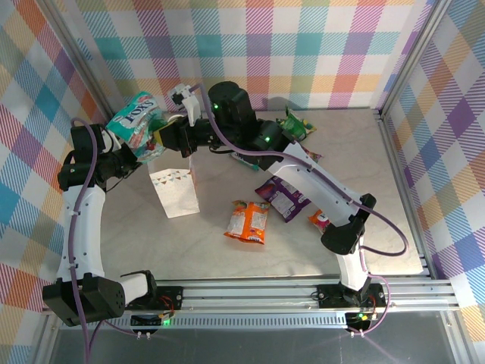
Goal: Place the snacks into the paper bag
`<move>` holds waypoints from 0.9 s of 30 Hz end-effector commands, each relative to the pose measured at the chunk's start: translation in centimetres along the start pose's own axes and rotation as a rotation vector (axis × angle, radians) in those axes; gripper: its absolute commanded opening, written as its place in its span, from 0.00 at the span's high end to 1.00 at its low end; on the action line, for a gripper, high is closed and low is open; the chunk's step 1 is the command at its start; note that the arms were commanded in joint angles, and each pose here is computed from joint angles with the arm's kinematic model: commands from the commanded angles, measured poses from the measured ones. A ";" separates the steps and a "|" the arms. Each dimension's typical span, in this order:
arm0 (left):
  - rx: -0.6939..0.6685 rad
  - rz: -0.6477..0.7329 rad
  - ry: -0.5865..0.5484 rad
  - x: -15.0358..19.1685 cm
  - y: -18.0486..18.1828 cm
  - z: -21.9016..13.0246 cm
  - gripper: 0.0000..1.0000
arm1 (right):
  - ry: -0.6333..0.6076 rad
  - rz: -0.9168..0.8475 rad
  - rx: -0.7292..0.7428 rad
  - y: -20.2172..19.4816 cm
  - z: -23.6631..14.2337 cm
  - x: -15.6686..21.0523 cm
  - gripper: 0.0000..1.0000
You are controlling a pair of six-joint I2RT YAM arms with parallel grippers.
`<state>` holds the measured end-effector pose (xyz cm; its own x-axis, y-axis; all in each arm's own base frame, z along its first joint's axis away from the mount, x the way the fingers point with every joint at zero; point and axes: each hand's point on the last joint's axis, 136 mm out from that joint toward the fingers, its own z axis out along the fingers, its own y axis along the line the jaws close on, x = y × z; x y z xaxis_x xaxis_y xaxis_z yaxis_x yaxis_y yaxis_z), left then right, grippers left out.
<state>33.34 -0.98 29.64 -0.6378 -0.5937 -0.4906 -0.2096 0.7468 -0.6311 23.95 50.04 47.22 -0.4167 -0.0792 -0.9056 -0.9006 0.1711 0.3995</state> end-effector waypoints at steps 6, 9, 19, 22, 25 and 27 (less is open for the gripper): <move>0.020 -0.022 0.012 0.0 -0.1 0.1 0.81 | -0.044 -0.054 0.023 -0.9 0.9 -0.5 0.91; 0.026 -0.019 0.019 0.0 -0.2 0.1 0.81 | -0.031 -0.020 0.077 -2.8 1.3 0.0 0.91; 0.007 -0.009 0.014 -0.2 0.0 0.2 0.81 | 0.014 0.049 0.122 -6.1 2.1 1.2 0.91; 0.008 -0.005 0.012 -0.2 -0.1 0.0 0.81 | 0.008 0.061 0.160 -7.3 2.5 1.2 0.91; 0.013 -0.001 0.013 -0.3 -0.2 -0.1 0.82 | 0.017 0.093 0.157 -8.2 2.8 1.4 0.91; 0.016 0.000 0.016 -0.3 -0.3 -0.1 0.82 | 0.025 0.110 0.128 -8.1 3.2 1.6 0.91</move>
<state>33.50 -1.18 29.24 -0.6524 -0.5900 -0.4757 -0.2086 0.7433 -0.6356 31.23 51.64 39.28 -0.5288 -0.1340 -0.8381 -0.8140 0.3598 0.4561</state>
